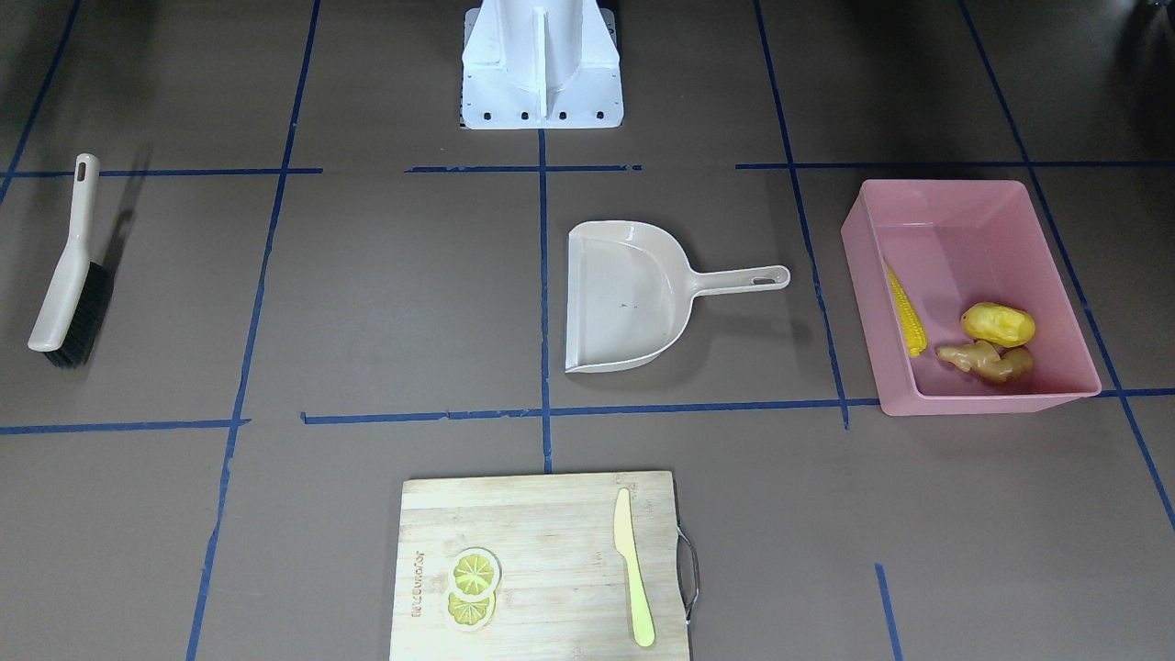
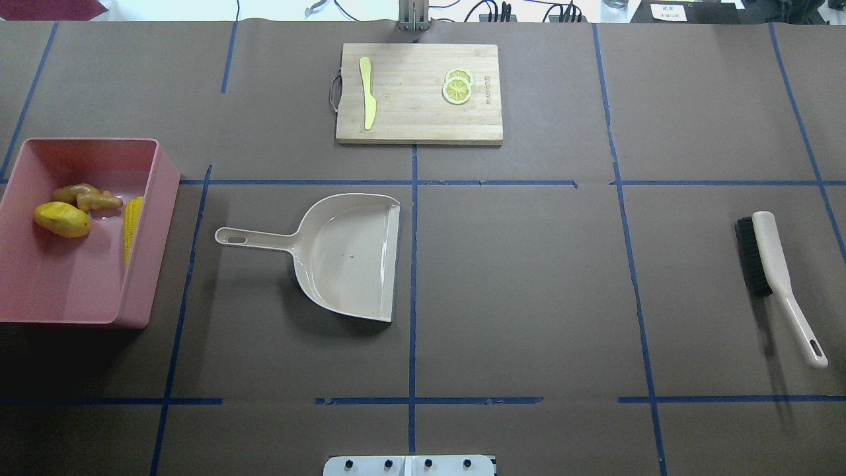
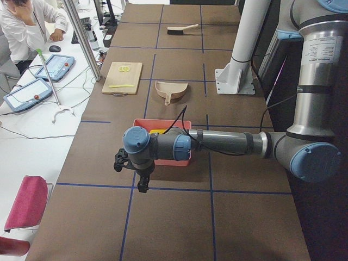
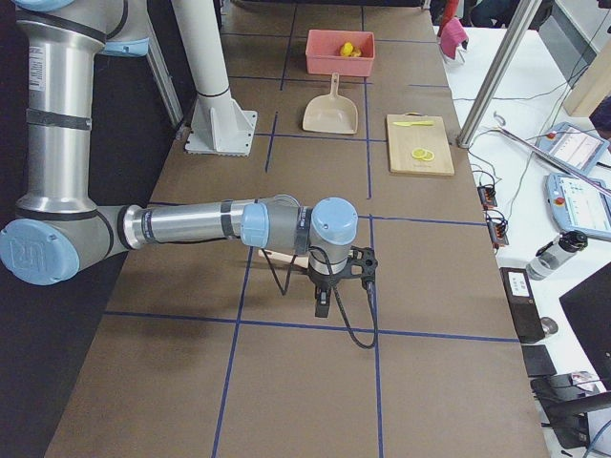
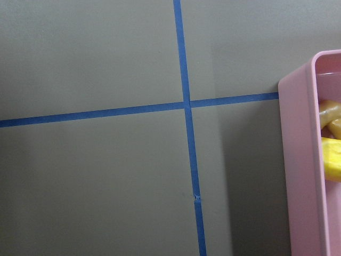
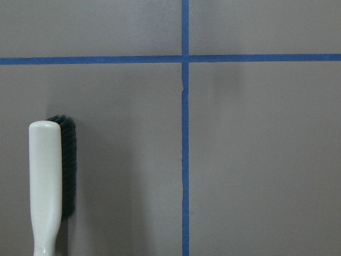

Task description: Sweep and dump trash into bin

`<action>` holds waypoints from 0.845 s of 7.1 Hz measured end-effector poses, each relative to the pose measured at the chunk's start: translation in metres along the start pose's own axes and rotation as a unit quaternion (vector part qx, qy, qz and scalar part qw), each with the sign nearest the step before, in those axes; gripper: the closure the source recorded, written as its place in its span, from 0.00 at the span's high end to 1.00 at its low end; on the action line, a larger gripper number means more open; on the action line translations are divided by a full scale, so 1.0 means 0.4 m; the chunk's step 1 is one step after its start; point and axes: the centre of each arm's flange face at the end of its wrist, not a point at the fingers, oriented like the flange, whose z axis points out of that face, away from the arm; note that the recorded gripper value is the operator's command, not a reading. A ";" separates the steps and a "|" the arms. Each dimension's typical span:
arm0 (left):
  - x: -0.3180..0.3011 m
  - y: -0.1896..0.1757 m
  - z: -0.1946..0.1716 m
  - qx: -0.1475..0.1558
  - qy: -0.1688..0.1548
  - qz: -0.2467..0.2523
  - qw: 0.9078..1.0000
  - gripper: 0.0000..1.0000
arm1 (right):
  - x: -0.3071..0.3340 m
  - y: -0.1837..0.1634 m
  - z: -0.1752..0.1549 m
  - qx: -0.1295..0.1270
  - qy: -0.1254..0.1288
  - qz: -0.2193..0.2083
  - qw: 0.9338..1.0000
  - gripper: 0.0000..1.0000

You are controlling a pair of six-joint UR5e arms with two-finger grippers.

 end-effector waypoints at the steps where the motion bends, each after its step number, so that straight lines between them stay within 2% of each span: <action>1: -0.008 0.006 0.000 -0.002 -0.015 0.000 1.000 1.00 | 0.002 -0.001 0.004 -0.002 -0.001 0.001 1.000 1.00; 4: -0.019 0.011 0.013 -0.026 -0.018 -0.019 0.999 1.00 | -0.003 -0.004 0.006 -0.001 -0.004 -0.002 1.000 1.00; 6: -0.010 0.004 0.012 -0.028 -0.012 -0.017 0.999 1.00 | -0.022 -0.011 -0.002 0.004 -0.026 -0.007 1.000 1.00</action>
